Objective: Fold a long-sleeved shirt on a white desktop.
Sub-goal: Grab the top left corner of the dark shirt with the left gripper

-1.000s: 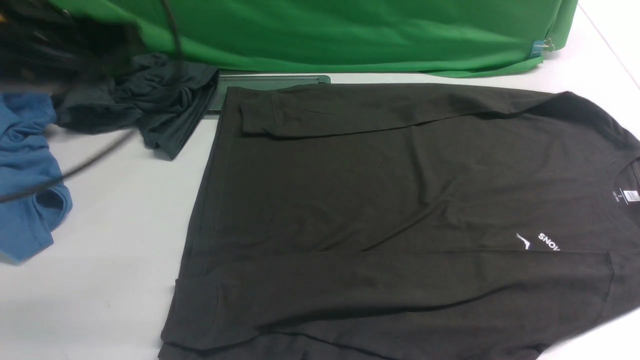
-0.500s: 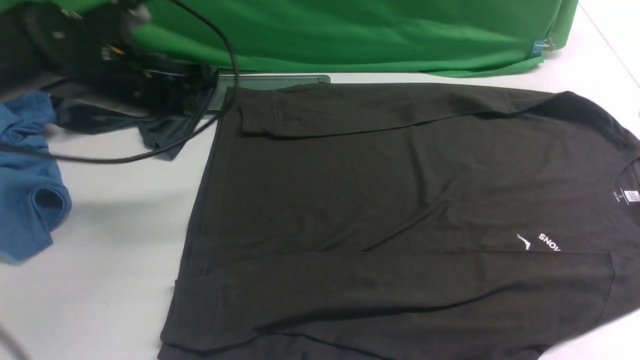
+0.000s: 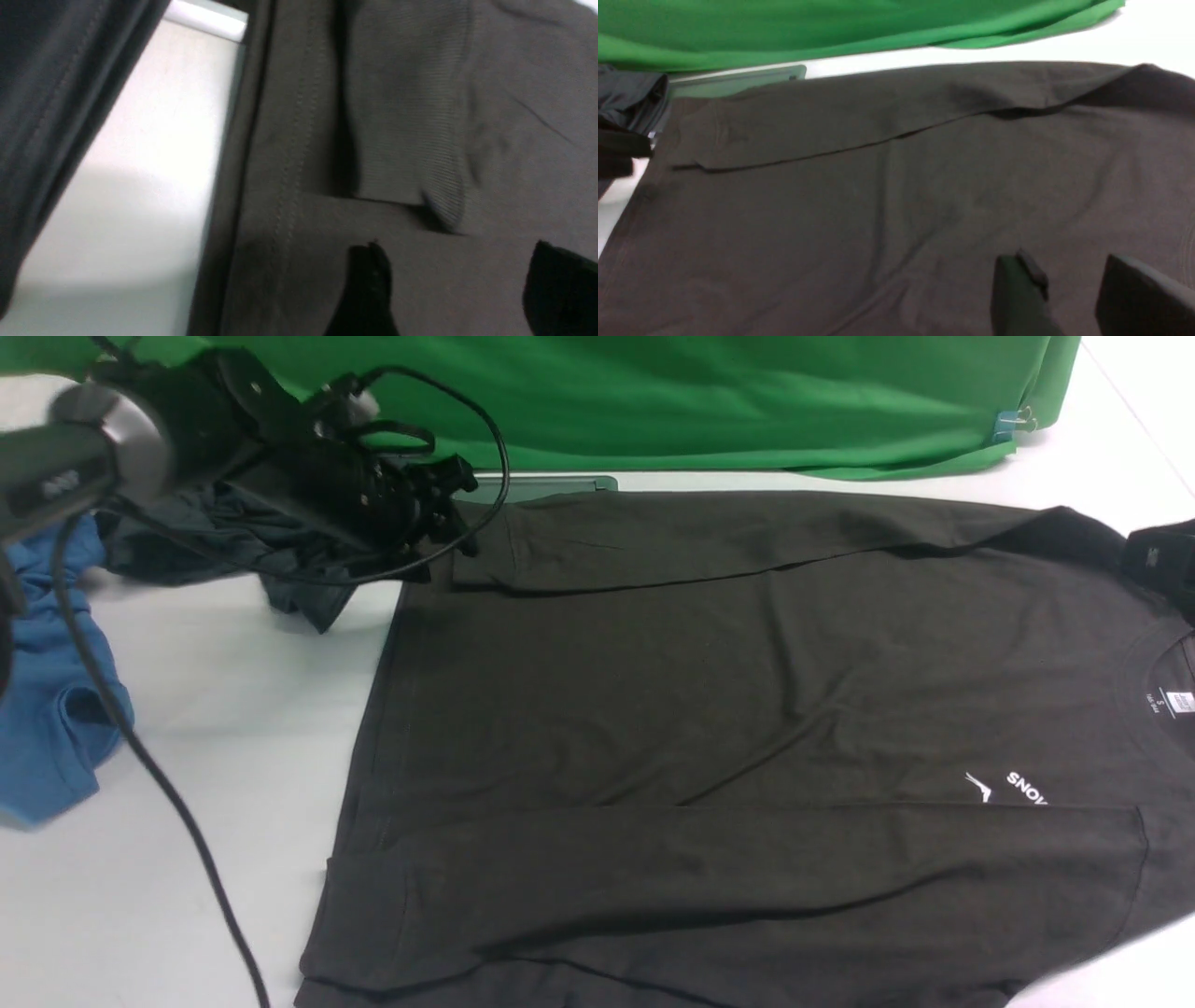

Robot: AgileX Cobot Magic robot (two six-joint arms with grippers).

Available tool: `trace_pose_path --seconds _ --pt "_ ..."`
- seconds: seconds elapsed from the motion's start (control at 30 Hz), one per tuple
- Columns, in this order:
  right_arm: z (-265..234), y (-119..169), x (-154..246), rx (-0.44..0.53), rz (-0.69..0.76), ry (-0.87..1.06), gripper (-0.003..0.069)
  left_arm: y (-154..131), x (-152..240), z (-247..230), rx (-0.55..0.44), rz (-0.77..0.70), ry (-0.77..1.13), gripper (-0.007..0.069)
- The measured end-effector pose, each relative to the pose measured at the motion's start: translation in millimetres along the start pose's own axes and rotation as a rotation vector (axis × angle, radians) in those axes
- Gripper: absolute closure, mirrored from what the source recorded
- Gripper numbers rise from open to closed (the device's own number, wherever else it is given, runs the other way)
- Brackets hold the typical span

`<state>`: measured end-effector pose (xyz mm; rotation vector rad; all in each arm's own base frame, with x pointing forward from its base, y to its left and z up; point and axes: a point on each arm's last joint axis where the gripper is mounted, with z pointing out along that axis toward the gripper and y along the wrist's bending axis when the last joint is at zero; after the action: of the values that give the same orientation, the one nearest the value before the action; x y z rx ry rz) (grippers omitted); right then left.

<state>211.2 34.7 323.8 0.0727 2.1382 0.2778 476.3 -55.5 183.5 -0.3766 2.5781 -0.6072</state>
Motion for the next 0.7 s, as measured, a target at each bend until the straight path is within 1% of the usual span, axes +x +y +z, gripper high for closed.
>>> trace_pose_path --seconds 0.1,0.23,0.63,0.7 --pt "0.0 0.3 -2.3 -0.003 0.002 -0.025 0.0418 6.9 2.8 16.2 0.002 -0.036 0.008 0.0141" --pt "-0.1 0.5 -4.0 -0.006 0.004 -0.044 0.0418 11.9 3.8 28.8 0.011 -0.078 -0.004 0.0140" --pt "-0.1 0.7 -6.0 -0.009 0.004 -0.068 0.0418 11.4 -1.8 30.7 0.028 -0.102 -0.064 0.0252" --pt "-0.1 0.7 -6.0 -0.009 0.004 -0.068 0.0418 11.7 -2.6 31.2 0.027 -0.094 -0.072 0.0257"
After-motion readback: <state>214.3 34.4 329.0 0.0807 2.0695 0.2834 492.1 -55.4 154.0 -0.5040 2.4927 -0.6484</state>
